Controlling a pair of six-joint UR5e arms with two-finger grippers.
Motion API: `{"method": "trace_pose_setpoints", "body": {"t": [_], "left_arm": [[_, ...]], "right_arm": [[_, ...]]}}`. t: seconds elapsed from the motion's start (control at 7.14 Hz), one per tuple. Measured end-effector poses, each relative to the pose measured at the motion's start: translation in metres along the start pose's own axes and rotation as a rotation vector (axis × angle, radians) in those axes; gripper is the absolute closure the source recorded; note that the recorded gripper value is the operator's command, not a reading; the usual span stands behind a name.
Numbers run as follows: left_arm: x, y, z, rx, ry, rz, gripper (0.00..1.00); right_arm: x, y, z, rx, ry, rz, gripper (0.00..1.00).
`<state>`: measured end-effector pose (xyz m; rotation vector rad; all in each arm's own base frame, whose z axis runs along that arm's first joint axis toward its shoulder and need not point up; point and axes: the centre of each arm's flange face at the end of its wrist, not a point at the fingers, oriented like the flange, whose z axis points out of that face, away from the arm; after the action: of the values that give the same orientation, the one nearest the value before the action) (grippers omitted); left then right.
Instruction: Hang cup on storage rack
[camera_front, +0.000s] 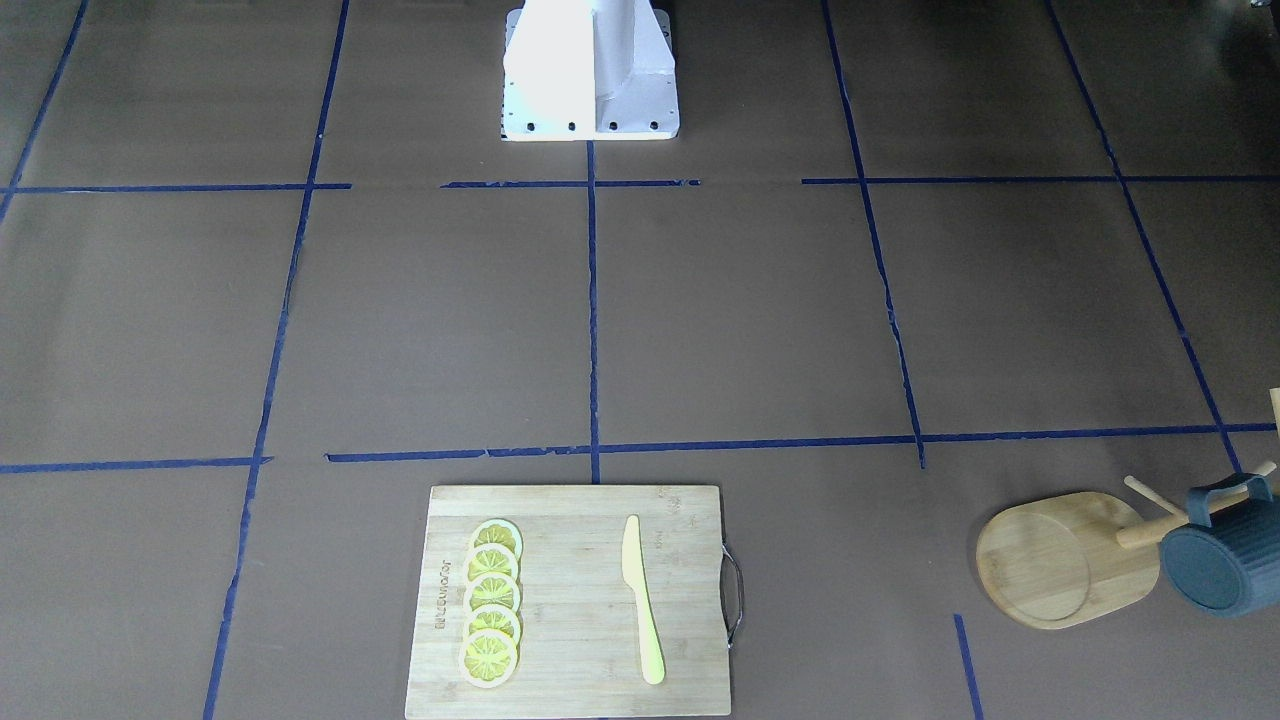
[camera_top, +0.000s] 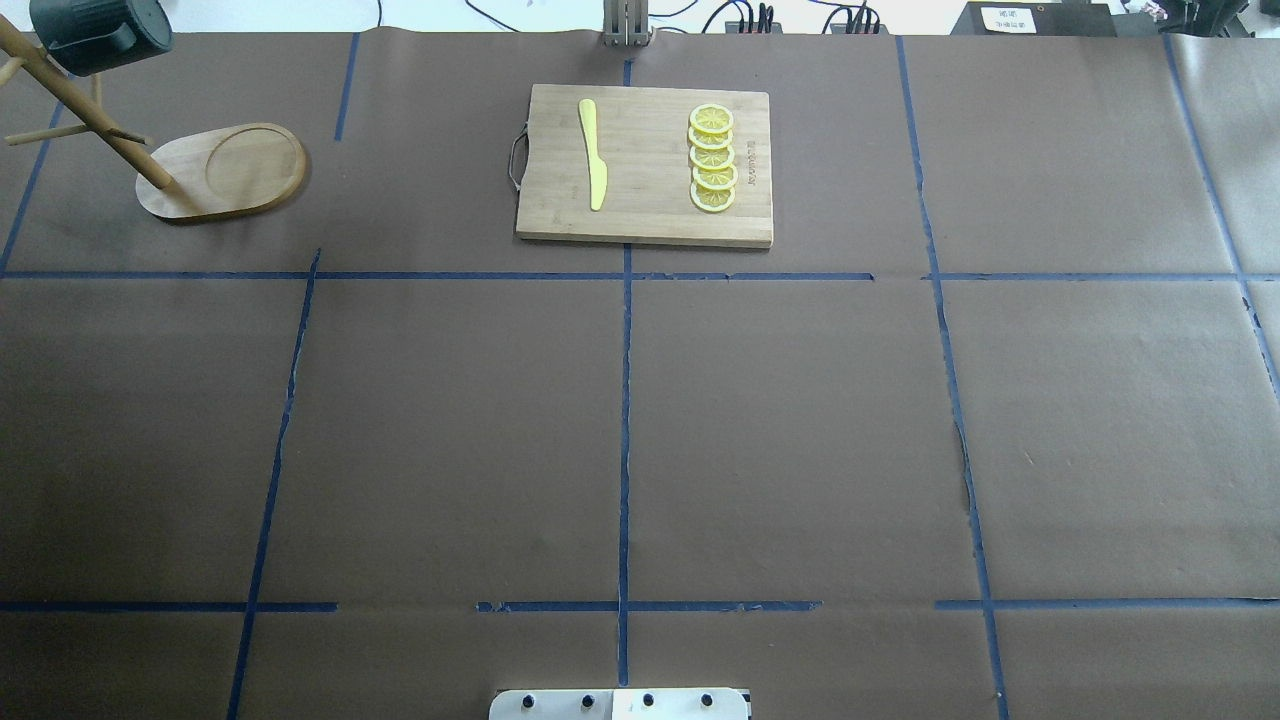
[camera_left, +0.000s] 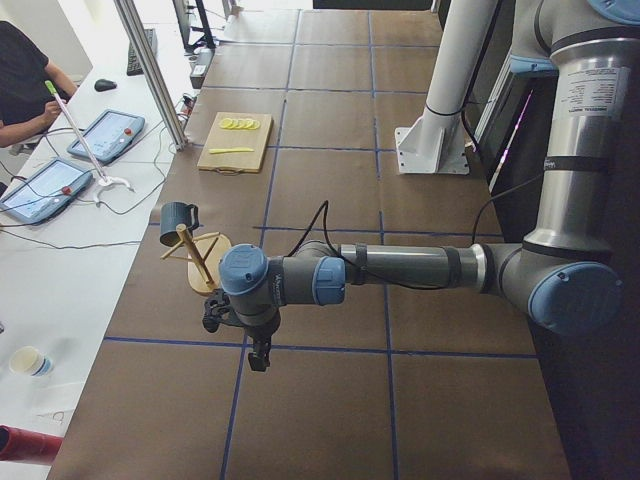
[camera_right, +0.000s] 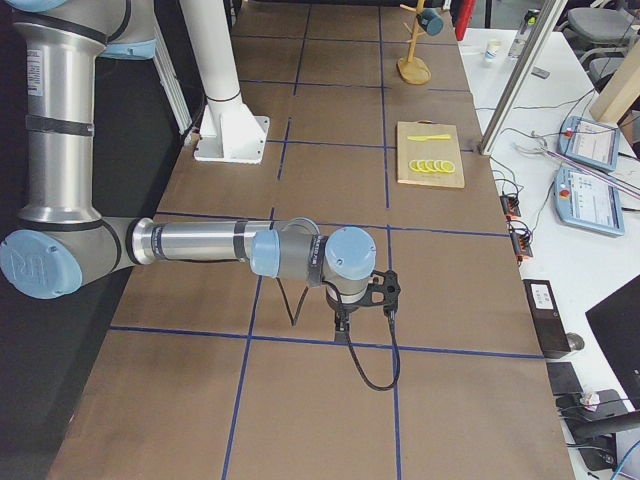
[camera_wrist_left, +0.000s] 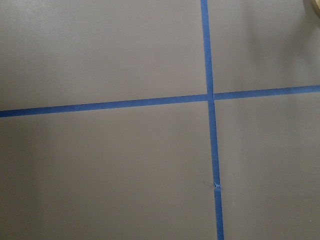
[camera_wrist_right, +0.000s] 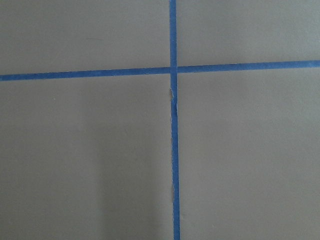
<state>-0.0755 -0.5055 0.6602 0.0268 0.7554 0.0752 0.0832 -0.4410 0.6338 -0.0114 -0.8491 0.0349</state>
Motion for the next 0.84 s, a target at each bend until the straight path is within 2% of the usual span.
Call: {"method": "trace_pose_setpoints", "body": {"t": [0.56,0.84], "left_arm": [[-0.002,0.0,0.003,-0.005,0.001,-0.005,0.0],[0.0,-0.002,0.0,0.0,0.001,-0.001,0.0]], "right_arm": [[0.025,0.009,0.018,-0.037,0.025,0.038,0.0],[0.023,0.006,0.016,-0.027,0.029,0.028,0.0]]}}
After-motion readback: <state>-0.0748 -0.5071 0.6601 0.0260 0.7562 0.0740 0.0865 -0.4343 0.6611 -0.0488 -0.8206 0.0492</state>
